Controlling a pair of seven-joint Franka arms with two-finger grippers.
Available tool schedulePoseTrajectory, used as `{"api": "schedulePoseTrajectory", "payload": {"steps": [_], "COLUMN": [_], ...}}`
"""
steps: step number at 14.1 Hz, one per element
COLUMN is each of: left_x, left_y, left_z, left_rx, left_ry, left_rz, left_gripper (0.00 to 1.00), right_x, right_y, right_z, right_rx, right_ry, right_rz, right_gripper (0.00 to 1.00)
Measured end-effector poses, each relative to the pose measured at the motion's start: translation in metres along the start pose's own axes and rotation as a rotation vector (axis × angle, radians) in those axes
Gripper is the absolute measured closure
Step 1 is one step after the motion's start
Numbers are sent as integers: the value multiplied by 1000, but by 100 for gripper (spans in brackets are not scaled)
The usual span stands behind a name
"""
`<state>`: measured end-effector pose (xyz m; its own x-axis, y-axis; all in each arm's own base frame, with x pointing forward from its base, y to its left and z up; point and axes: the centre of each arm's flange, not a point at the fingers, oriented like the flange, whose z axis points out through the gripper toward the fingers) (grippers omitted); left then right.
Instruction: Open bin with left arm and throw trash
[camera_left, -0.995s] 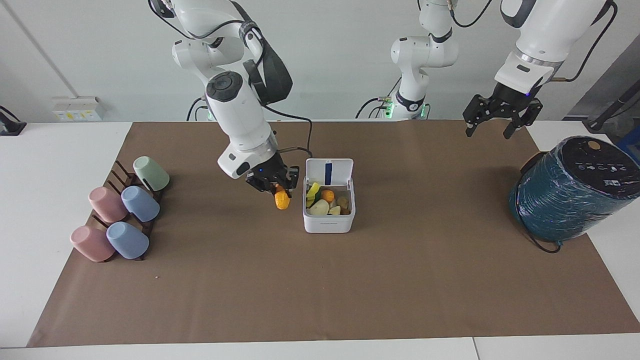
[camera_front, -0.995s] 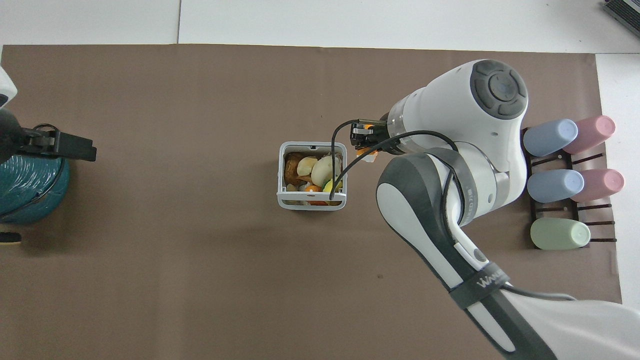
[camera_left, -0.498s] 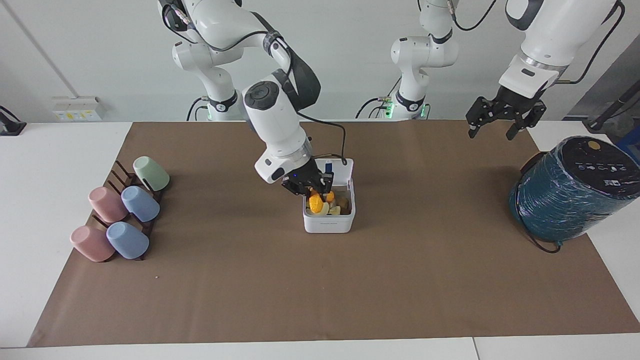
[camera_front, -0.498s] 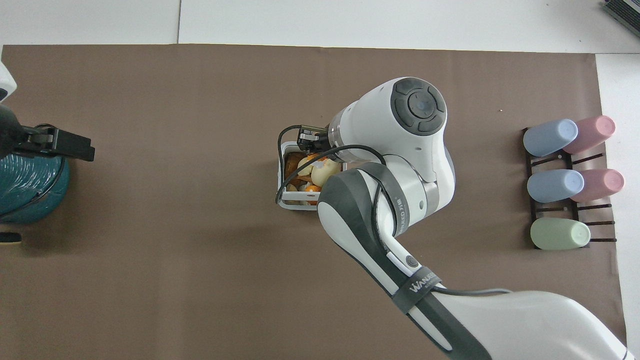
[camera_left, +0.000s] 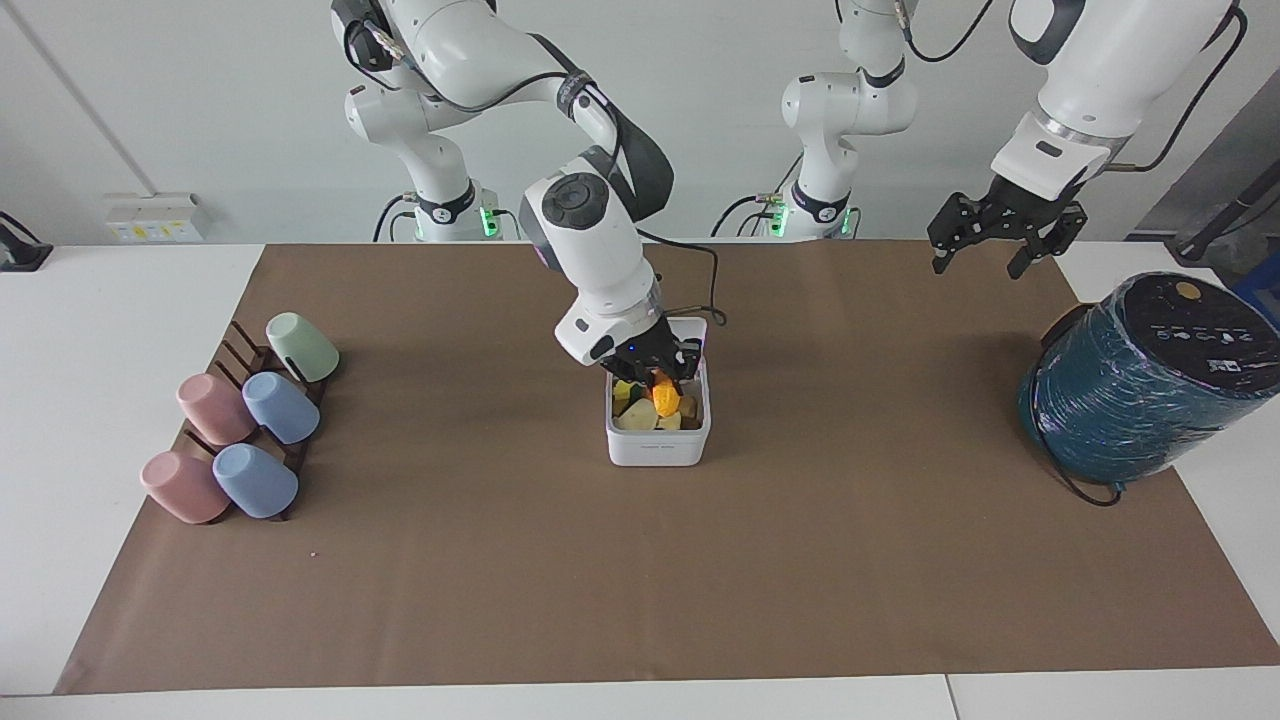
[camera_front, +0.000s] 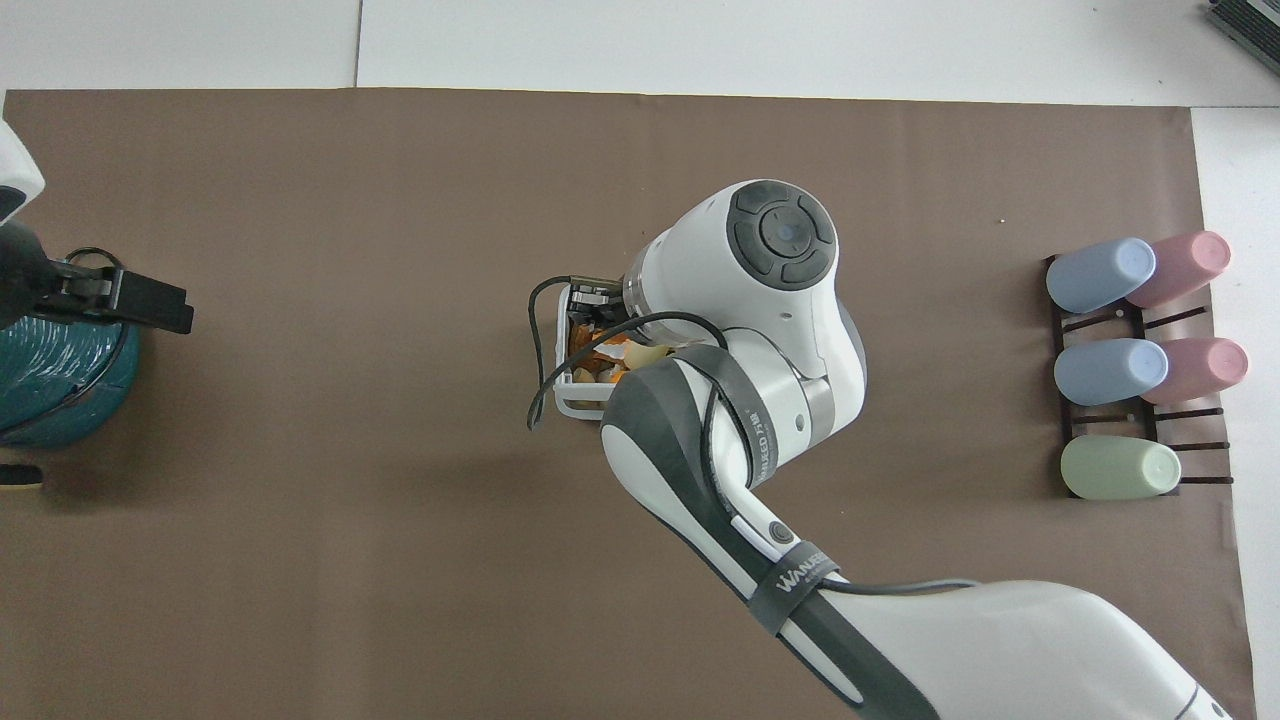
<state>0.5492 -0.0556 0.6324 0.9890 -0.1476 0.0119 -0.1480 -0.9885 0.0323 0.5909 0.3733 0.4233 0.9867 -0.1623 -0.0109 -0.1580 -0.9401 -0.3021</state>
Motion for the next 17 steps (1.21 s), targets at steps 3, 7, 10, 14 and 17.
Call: {"api": "schedulePoseTrajectory", "payload": {"steps": [3,7,10,14,17], "left_x": [-2,-3,-3,-3,-3], "left_y": [-1,-1,0,0,0], "left_z": [5,5,4,4,4], "left_rx": [-1,-1,-1,-1,-1], "left_ry": [-13,-12,-11,-12,-12], "left_rz": [-2,-1,-1,-1,-1], "left_gripper": [0,0,0,0,0], "right_x": [-2,-3,-3,-1,15], "right_y": [2,3,3,2,14], "right_z": [10,13,13,5,-33], "right_rx": [-11,-15,-16,-7,-24], "right_ry": [-14,-20,-20,-5,81], "right_rz": [0,2,2,2,-6], "right_gripper": [65,45,13,0,0]}}
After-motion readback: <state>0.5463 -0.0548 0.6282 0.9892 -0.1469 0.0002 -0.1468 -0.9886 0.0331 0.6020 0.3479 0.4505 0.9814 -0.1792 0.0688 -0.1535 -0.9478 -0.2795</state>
